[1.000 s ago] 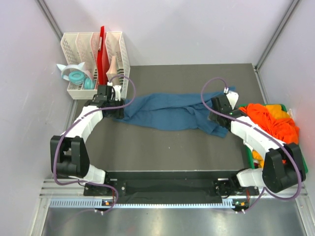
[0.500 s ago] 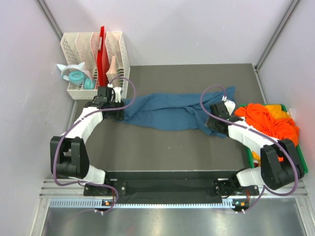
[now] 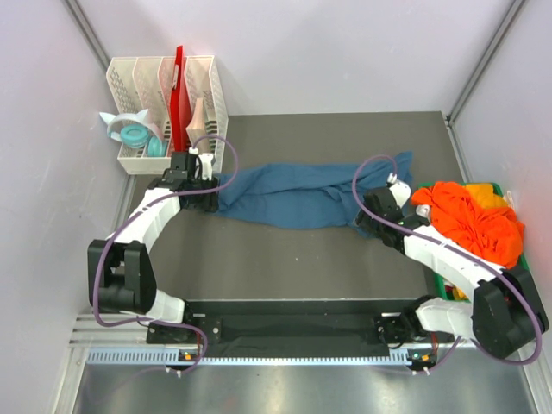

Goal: Fold and stack the t-shirts
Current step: Flatten the tshirt out

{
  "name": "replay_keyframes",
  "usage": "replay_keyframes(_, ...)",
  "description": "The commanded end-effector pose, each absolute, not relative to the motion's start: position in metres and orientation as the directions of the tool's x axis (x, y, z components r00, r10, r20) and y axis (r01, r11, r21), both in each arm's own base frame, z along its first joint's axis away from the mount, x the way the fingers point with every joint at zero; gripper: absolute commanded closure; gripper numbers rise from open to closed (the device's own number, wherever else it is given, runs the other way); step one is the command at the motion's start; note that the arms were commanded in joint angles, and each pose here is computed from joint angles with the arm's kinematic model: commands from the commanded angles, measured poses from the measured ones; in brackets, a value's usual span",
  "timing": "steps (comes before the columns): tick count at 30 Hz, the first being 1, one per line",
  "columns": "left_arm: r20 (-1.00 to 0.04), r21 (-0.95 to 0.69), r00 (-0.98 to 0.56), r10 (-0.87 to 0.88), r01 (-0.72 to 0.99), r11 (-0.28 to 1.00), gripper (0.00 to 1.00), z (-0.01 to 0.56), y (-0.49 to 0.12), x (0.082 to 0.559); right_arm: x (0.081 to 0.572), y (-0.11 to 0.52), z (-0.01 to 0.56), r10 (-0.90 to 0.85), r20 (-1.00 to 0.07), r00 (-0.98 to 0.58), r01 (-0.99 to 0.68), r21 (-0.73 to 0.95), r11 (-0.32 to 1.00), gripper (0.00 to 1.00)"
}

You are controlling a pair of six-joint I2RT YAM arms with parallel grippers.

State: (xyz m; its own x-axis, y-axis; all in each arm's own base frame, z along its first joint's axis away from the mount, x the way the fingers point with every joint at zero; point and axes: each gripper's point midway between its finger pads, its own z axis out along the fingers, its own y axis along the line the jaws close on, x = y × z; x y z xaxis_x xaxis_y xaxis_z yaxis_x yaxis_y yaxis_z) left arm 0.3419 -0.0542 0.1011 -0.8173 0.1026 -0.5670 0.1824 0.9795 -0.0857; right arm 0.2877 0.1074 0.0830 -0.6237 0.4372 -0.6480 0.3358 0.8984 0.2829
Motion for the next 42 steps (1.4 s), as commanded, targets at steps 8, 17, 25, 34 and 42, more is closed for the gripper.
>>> replay_keyframes(8, -0.618, -0.097, -0.779, 0.106, 0.209, 0.973, 0.43, 0.116, -0.06, 0.343, 0.27, 0.099, 0.082, 0.458, -0.663, -0.593, 0.408, 0.242, 0.88, 0.37)
replay_keyframes(17, -0.61, -0.104, -0.785, 0.108, 0.215, 0.971, 0.43, 0.113, -0.064, 0.343, 0.272, 0.106, 0.061, 0.462, -0.662, -0.59, 0.393, 0.264, 0.881, 0.39)
replay_keyframes(25, -0.615, -0.092, -0.78, 0.114, 0.214, 0.973, 0.43, 0.114, -0.061, 0.341, 0.296, 0.105, 0.063, 0.441, -0.721, -0.534, 0.398, 0.245, 0.884, 0.45)
replay_keyframes(34, -0.621, -0.084, -0.775, 0.115, 0.211, 0.974, 0.43, 0.114, -0.06, 0.34, 0.302, 0.109, 0.073, 0.432, -0.742, -0.514, 0.381, 0.254, 0.889, 0.53)
replay_keyframes(42, -0.618, -0.083, -0.778, 0.115, 0.21, 0.974, 0.43, 0.112, -0.059, 0.339, 0.303, 0.105, 0.076, 0.414, -0.771, -0.484, 0.392, 0.232, 0.89, 0.73)
